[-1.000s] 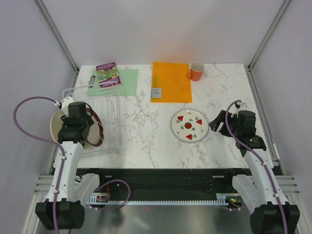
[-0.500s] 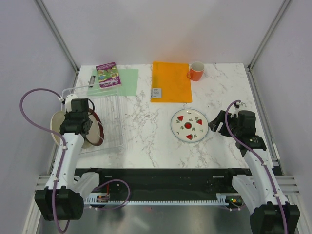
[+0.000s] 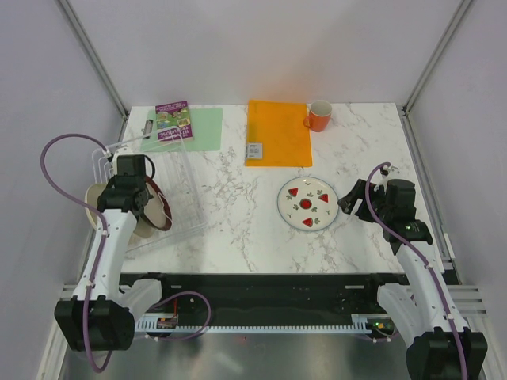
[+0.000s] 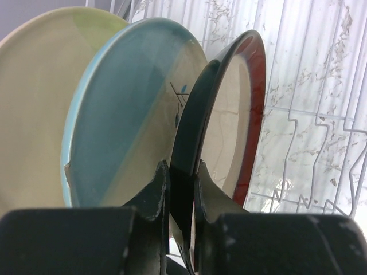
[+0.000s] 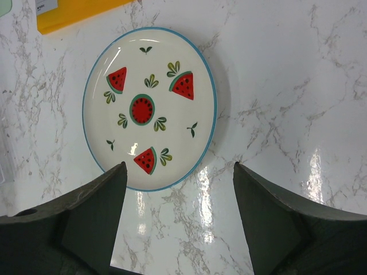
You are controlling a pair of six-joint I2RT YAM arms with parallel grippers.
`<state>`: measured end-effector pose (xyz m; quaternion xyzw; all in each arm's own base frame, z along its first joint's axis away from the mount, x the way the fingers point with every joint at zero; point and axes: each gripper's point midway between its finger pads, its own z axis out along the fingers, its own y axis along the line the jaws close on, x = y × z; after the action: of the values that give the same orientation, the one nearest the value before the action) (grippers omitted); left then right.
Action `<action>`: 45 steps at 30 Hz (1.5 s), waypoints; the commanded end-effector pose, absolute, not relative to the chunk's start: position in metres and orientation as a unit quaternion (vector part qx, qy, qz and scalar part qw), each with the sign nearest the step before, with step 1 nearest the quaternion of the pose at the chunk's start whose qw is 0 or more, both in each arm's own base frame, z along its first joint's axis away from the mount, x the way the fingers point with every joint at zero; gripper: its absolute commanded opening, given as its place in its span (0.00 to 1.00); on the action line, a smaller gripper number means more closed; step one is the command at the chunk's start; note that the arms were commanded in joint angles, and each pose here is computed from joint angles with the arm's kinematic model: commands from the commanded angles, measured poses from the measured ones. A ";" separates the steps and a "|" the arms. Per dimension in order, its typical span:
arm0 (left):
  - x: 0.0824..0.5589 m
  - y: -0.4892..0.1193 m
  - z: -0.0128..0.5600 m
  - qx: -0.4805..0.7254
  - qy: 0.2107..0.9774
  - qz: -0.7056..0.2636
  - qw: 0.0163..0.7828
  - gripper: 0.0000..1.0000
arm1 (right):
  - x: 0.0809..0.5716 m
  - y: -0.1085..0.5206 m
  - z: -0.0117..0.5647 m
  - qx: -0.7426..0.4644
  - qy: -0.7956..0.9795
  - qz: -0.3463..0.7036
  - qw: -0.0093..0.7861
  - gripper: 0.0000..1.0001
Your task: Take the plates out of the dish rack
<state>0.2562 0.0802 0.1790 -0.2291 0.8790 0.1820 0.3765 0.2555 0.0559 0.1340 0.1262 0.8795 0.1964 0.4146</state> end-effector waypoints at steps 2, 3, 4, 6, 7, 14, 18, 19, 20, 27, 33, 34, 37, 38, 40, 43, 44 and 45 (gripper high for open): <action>0.265 0.093 0.240 -0.219 0.846 0.201 0.443 0.02 | 0.260 0.056 0.141 0.118 0.873 0.197 0.430 0.82; 0.266 0.085 0.248 -0.215 0.845 0.178 0.456 0.02 | 0.261 0.056 0.140 0.118 0.873 0.197 0.430 0.82; 0.265 0.082 0.253 -0.218 0.843 0.165 0.463 0.02 | 0.260 0.056 0.139 0.120 0.874 0.197 0.428 0.82; 0.266 0.069 0.267 -0.207 0.844 0.128 0.478 0.02 | 0.260 0.057 0.139 0.119 0.874 0.199 0.427 0.82; 0.265 0.066 0.273 -0.207 0.842 0.117 0.484 0.02 | 0.260 0.057 0.139 0.118 0.874 0.199 0.427 0.82; 0.262 0.026 0.323 -0.170 0.824 0.001 0.541 0.02 | 0.262 0.058 0.139 0.118 0.875 0.201 0.424 0.82; 0.264 -0.016 0.334 -0.126 0.822 -0.108 0.545 0.02 | 0.263 0.065 0.149 0.101 0.870 0.220 0.430 0.82; 0.267 -0.023 0.338 -0.121 0.816 -0.129 0.551 0.02 | 0.263 0.070 0.155 0.092 0.866 0.232 0.433 0.82; 0.268 -0.030 0.336 -0.114 0.815 -0.147 0.549 0.02 | 0.264 0.072 0.159 0.084 0.864 0.237 0.436 0.82; 0.271 -0.086 0.333 -0.065 0.789 -0.308 0.528 0.02 | 0.264 0.103 0.201 0.030 0.827 0.328 0.455 0.84; 0.274 -0.121 0.317 -0.044 0.774 -0.392 0.495 0.02 | 0.257 0.137 0.231 -0.006 0.787 0.415 0.456 0.86; 0.274 -0.126 0.313 -0.041 0.774 -0.397 0.491 0.02 | 0.256 0.140 0.234 -0.009 0.783 0.422 0.457 0.86; 0.273 -0.147 0.311 -0.024 0.770 -0.421 0.480 0.02 | 0.254 0.159 0.238 -0.020 0.773 0.444 0.453 0.86; 0.271 -0.160 0.312 -0.011 0.767 -0.428 0.477 0.02 | 0.251 0.171 0.242 -0.035 0.766 0.456 0.451 0.86; 0.275 -0.171 0.306 -0.010 0.773 -0.420 0.475 0.02 | 0.253 0.180 0.239 -0.028 0.768 0.460 0.445 0.86; 0.271 -0.199 0.300 0.012 0.776 -0.430 0.461 0.02 | 0.251 0.198 0.241 -0.036 0.760 0.478 0.440 0.86; 0.267 -0.209 0.300 0.020 0.775 -0.437 0.455 0.02 | 0.250 0.205 0.244 -0.043 0.754 0.485 0.441 0.86; 0.267 -0.214 0.302 0.025 0.772 -0.442 0.457 0.02 | 0.251 0.207 0.239 -0.040 0.757 0.484 0.437 0.86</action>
<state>0.2554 -0.1826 0.2433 0.0127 0.8384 -0.3755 0.3949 0.2408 0.1952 0.2243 -0.0460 0.7824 0.4657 0.4110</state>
